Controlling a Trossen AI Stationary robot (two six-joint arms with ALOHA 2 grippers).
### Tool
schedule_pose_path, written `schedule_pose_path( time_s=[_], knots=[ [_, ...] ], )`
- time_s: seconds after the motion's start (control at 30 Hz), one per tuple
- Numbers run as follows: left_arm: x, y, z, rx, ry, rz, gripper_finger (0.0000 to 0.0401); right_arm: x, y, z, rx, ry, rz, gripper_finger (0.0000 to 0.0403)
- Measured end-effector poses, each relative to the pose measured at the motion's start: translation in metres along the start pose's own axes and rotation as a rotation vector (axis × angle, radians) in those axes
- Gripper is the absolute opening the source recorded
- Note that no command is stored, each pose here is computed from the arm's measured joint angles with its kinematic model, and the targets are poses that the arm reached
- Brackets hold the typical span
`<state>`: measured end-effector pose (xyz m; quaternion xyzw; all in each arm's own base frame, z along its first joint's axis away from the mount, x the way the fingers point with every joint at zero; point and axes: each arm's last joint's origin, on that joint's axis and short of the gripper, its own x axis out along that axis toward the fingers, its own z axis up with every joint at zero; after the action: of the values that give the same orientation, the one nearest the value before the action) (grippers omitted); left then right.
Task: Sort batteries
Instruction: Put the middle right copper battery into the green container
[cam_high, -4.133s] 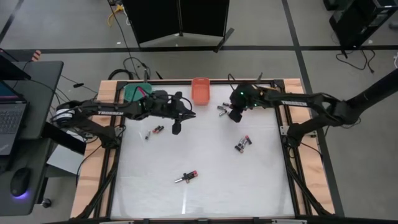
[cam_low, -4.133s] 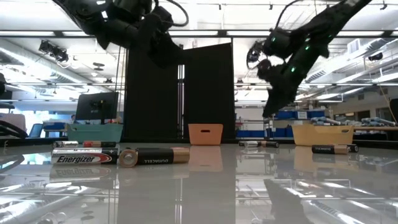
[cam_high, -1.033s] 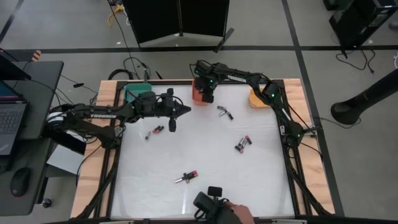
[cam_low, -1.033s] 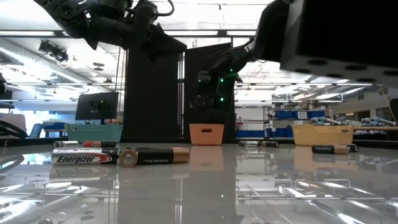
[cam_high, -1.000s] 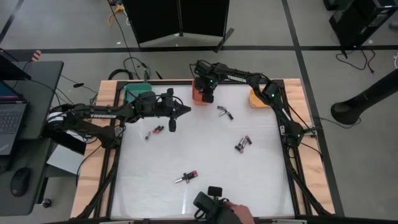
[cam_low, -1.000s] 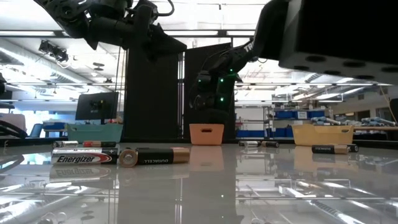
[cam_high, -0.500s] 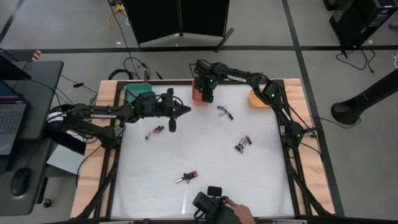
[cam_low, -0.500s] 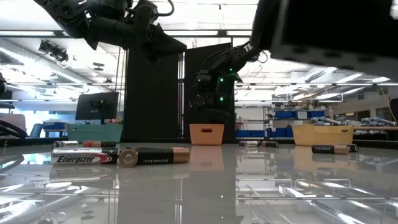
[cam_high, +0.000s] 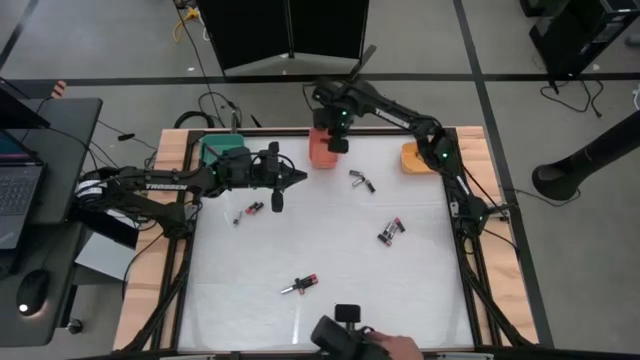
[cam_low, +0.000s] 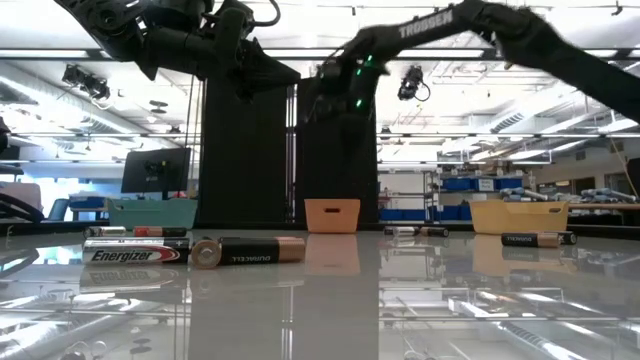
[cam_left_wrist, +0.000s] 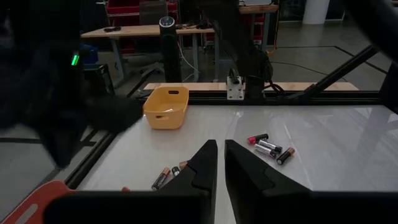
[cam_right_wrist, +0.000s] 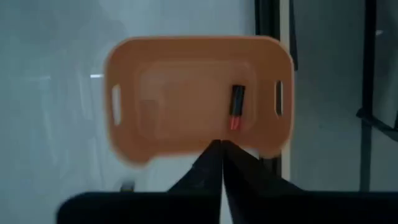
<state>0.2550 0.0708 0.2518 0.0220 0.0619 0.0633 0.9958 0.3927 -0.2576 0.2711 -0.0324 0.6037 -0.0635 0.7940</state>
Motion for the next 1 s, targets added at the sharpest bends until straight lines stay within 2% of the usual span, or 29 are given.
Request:
schedule_pose_path(
  time_s=[0.17, 0.33, 0.57, 0.83, 1.0],
  knots=[
    [0.0, 0.0, 0.0, 0.009, -0.001, 0.0, 0.0037, -0.043, 0.008, -0.018, 0.057, -0.047, 0.036, 0.0014],
    [0.0, 0.0, 0.0, 0.023, -0.002, 0.001, 0.0037, -0.066, 0.023, -0.043, 0.106, -0.118, 0.046, 0.001],
    [0.0, 0.0, 0.001, 0.03, -0.008, 0.001, 0.0037, -0.059, 0.072, -0.095, 0.215, -0.161, 0.056, 0.0007],
    [0.0, 0.0, 0.002, 0.029, -0.019, 0.002, 0.0037, -0.049, 0.147, -0.158, 0.434, -0.211, 0.064, 0.0012],
    [0.0, 0.0, 0.002, 0.026, -0.018, 0.002, 0.0037, -0.044, 0.186, -0.186, 0.547, -0.207, 0.07, 0.0015]
  ],
)
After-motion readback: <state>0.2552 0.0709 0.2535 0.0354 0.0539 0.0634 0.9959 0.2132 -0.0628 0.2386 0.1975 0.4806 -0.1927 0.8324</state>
